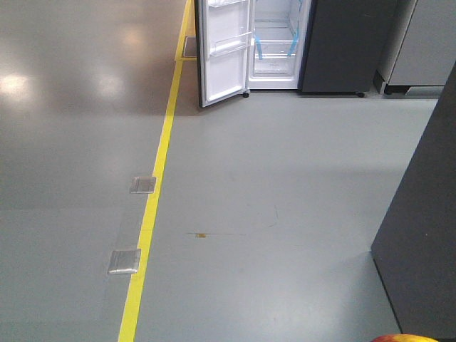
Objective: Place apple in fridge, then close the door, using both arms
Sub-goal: 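Drive the base toward the open refrigerator holding the apple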
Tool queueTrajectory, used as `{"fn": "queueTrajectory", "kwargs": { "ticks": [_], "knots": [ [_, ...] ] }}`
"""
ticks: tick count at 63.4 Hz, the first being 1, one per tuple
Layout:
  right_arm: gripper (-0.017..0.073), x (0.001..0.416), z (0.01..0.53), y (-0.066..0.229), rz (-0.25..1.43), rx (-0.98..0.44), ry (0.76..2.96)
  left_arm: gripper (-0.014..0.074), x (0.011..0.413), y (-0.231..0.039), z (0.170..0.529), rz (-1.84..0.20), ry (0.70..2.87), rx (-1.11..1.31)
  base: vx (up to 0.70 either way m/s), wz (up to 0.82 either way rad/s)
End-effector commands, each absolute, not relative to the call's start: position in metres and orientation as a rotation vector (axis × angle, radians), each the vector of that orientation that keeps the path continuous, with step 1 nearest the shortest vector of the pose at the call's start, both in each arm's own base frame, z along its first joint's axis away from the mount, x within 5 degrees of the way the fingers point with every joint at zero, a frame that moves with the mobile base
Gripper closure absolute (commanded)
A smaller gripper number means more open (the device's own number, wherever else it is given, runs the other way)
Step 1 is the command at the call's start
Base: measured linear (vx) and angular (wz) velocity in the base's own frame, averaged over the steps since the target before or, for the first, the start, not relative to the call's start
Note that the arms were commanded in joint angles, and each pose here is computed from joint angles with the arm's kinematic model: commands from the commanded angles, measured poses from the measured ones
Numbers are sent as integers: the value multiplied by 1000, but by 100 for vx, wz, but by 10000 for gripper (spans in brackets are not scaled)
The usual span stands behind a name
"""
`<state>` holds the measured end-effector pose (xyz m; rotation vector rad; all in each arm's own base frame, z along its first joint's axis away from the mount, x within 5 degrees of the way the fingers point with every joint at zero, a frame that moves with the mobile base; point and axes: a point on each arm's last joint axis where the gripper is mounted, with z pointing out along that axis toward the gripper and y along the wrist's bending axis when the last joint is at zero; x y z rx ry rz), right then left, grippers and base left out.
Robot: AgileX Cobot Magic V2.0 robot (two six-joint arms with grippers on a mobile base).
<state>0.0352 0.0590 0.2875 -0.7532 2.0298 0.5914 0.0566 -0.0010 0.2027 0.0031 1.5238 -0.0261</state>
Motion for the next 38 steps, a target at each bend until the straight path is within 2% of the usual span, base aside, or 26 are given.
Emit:
{"fn": "queueTrajectory", "kwargs": {
  "ticks": [1, 38],
  "knots": [
    [203, 38, 299, 61, 615, -711, 1964, 600, 56, -1, 203, -35, 1458, 3, 29, -3],
    [203, 38, 299, 61, 616, -711, 1964, 600, 56, -1, 203, -35, 1458, 3, 29, 1]
  ]
}}
